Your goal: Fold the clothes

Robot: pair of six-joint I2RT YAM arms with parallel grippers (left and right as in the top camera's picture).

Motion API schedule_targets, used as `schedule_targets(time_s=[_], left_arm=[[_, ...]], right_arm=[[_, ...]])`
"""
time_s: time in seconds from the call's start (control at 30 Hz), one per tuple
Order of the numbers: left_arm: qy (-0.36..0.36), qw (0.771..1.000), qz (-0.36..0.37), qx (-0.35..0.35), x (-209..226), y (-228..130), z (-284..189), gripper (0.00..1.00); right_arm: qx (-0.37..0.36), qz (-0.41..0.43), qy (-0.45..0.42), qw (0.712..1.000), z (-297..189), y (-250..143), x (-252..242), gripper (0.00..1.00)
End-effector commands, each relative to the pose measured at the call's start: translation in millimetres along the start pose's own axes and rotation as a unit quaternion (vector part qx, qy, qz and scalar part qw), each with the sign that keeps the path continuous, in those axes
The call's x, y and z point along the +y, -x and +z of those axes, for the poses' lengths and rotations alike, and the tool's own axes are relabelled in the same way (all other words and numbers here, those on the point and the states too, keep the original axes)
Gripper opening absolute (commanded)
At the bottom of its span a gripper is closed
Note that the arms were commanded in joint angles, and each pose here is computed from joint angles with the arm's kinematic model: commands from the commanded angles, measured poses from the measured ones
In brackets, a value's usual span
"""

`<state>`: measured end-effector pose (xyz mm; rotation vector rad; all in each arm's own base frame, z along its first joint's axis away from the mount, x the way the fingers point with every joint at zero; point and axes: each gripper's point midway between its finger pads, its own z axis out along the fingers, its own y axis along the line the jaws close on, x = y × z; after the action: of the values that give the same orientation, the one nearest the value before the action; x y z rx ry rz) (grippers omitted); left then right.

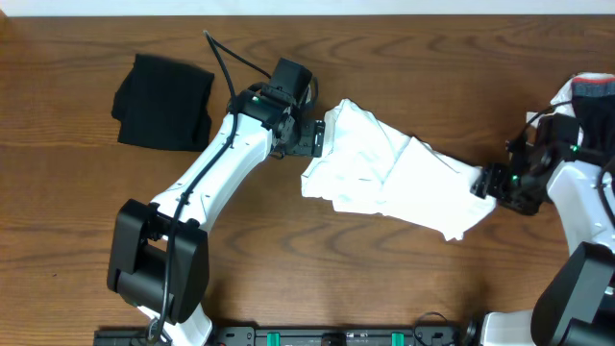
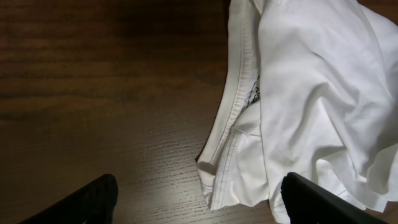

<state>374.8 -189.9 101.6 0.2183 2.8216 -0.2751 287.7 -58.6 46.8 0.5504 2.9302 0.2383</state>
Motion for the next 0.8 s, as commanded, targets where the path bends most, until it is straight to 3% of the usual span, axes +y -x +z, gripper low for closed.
schedule_targets(time_s=[0.0, 0.03, 0.07, 0.13, 0.23, 0.43, 0.47, 0.57, 0.67, 0.77], left_arm=[[0.007, 1.0, 0.007, 0.006, 4.2, -4.3, 2.5, 0.86], [0.007, 1.0, 0.007, 0.006, 4.2, -4.3, 2.5, 0.86], [0.007, 1.0, 0.007, 0.006, 4.2, -4.3, 2.5, 0.86], [0.007, 1.0, 0.007, 0.006, 4.2, -4.3, 2.6, 0.86], [0.007, 1.0, 0.007, 0.005, 4.2, -3.8, 3.8, 0.86], [0.008, 1.0, 0.006, 0.01, 4.8, -3.1, 15.6, 0.86], [0.009, 1.0, 0.006, 0.012, 5.1, -3.4, 18.2, 0.86], [0.01, 1.0, 0.006, 0.017, 5.9, -5.0, 22.9, 0.86], [0.011, 1.0, 0.006, 0.018, 6.2, -5.6, 23.5, 0.86], [0.011, 1.0, 0.006, 0.019, 6.3, -6.0, 23.4, 0.86]], right_arm=[[-0.023, 0.001, -0.005, 1.0, 1.9, 8.7, 0.1, 0.27], [-0.039, -0.002, -0.003, 0.999, 1.3, 16.6, 0.8, 0.12], [-0.054, -0.004, -0.002, 0.999, 0.6, 23.6, 1.2, 0.06], [-0.089, -0.01, 0.001, 0.996, -0.8, 41.4, 2.9, 0.05], [-0.138, -0.023, 0.01, 0.99, -4.7, 66.3, 7.4, 0.19], [-0.178, -0.044, 0.012, 0.983, 5.1, 92.6, 9.4, 0.24], [-0.181, -0.047, 0.011, 0.982, 8.6, 96.1, 8.7, 0.27], [-0.197, -0.053, -0.002, 0.979, 19.7, 109.6, 2.6, 0.53], [-0.227, -0.052, -0.004, 0.972, 20.9, 126.6, -0.8, 0.67], [-0.236, -0.049, 0.01, 0.97, 3.2, 132.6, 0.8, 0.69]])
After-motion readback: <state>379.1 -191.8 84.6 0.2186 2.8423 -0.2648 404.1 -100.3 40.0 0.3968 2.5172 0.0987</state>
